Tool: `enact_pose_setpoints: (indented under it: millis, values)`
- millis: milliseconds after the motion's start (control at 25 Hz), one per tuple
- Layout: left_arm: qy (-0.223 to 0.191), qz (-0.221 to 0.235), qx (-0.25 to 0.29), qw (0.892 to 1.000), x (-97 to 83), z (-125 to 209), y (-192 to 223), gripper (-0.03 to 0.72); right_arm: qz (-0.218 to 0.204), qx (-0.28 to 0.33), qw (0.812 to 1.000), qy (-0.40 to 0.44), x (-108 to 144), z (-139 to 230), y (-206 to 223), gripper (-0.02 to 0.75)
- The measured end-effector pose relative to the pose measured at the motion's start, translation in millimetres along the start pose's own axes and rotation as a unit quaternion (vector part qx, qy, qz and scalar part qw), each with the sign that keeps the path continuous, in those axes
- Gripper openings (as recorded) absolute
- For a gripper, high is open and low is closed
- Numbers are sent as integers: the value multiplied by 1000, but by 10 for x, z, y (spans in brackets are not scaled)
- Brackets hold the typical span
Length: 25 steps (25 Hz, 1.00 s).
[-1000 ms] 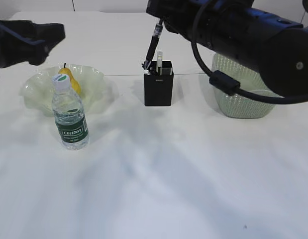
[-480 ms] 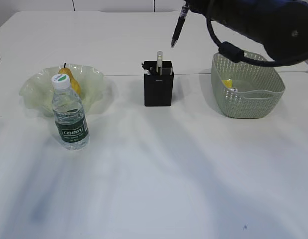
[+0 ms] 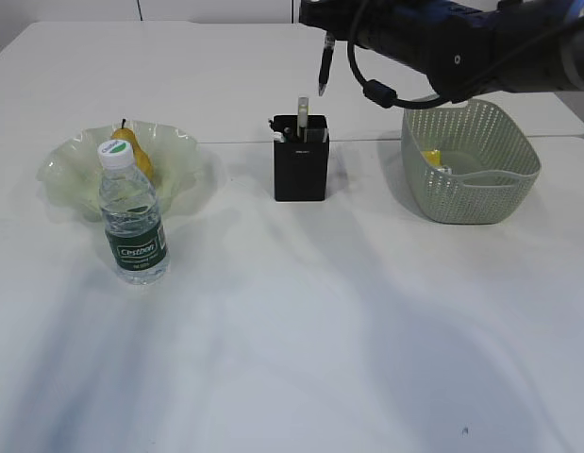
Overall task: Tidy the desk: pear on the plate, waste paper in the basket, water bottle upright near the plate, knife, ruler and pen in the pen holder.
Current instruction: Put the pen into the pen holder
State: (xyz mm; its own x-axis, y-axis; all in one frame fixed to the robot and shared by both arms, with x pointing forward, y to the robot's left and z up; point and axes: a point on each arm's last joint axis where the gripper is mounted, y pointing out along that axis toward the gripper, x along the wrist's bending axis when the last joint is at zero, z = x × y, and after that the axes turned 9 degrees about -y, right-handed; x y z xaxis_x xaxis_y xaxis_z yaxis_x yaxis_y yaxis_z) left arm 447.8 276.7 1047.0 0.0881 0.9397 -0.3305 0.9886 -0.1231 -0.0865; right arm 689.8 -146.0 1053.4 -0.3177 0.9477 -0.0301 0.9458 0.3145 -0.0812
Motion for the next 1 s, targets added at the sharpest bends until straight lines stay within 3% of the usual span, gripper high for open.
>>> enact_pose_setpoints:
  millis: [200,480,1000]
  values:
    - [8,-8,20,1000,-3,-13,-96,507,2,15,1000,-23,-82,119,247,93]
    - [56,-8,54,997,-2,38,-119,507,-6,35,998,-46,-65,416,513,93]
    - [60,-8,59,996,-1,47,-120,507,-9,70,997,-41,-52,884,698,93]
